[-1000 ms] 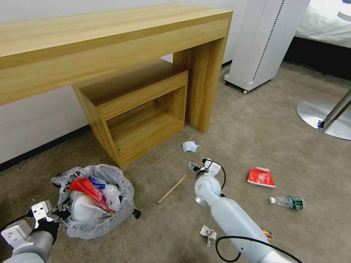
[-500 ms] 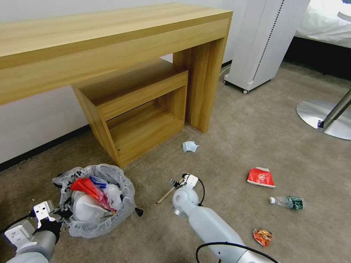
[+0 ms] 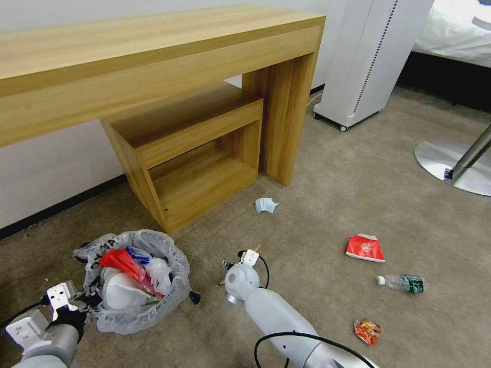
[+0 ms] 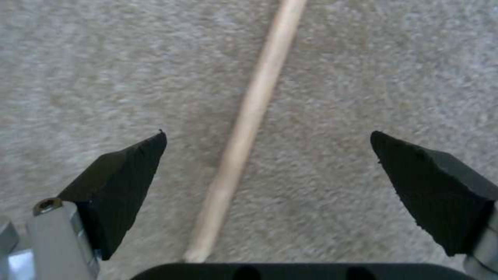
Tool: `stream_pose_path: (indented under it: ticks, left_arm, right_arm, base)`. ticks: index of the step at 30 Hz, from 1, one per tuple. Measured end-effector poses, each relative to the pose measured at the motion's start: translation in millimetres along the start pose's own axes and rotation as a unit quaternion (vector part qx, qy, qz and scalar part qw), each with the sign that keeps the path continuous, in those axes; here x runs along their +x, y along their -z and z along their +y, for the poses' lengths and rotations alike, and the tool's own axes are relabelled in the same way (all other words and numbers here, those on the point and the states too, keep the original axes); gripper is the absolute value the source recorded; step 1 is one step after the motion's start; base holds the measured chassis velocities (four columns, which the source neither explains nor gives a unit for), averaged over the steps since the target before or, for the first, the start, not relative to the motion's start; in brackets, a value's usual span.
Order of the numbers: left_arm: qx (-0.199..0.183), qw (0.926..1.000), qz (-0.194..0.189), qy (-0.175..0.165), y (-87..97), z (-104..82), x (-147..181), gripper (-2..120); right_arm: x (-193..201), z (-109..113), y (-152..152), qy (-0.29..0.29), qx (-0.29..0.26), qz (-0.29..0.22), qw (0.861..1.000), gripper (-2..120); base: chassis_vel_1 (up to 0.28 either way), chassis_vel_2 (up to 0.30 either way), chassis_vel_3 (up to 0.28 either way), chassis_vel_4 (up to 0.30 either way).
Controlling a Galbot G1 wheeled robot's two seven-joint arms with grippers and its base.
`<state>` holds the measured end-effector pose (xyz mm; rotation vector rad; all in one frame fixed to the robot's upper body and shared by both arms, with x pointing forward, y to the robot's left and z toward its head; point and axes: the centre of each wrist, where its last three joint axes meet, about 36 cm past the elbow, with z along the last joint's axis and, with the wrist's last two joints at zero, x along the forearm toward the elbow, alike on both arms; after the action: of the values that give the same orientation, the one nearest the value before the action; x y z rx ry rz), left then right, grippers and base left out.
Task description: Pick up the trash bin and place the garbage on the floor into it.
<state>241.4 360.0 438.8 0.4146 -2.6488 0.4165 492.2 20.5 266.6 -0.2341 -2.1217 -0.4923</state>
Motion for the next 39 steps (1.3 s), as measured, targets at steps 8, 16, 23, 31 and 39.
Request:
stream_pose_path:
  ticks: [8,16,23,31,39]
  left_arm:
    - [0.000,1.0000,-0.002,-0.001,-0.3,-0.2,2,1]
    - [-0.002,1.0000,-0.004,-0.004,-3.0,-1.1,1,1]
    - [-0.002,0.9999,-0.007,-0.008,-2.6,-2.1,1,1]
    - [-0.002,0.9999,-0.010,-0.010,-2.8,-2.1,1,1]
    - [-0.001,0.9998,-0.012,-0.013,-2.9,-3.0,1,1]
  right_arm:
    - [-5,-4,-4,0.001,0.010,-0.011,1.000,96]
    - [-12,-7,-5,0.003,0.024,-0.027,0.999,76]
    - [-18,-10,-4,0.003,0.037,-0.036,0.999,68]
    - [-21,-10,-5,0.005,0.051,-0.044,0.998,68]
    - [-25,-12,-6,0.004,0.061,-0.051,0.997,59]
  base:
    - [0.000,0.000,0.000,0.000]
    - [0.000,0.000,0.000,0.000]
    - [0.000,0.000,0.000,0.000]
    - [0.000,0.000,0.000,0.000]
    - [0.000,0.000,0.000,0.000]
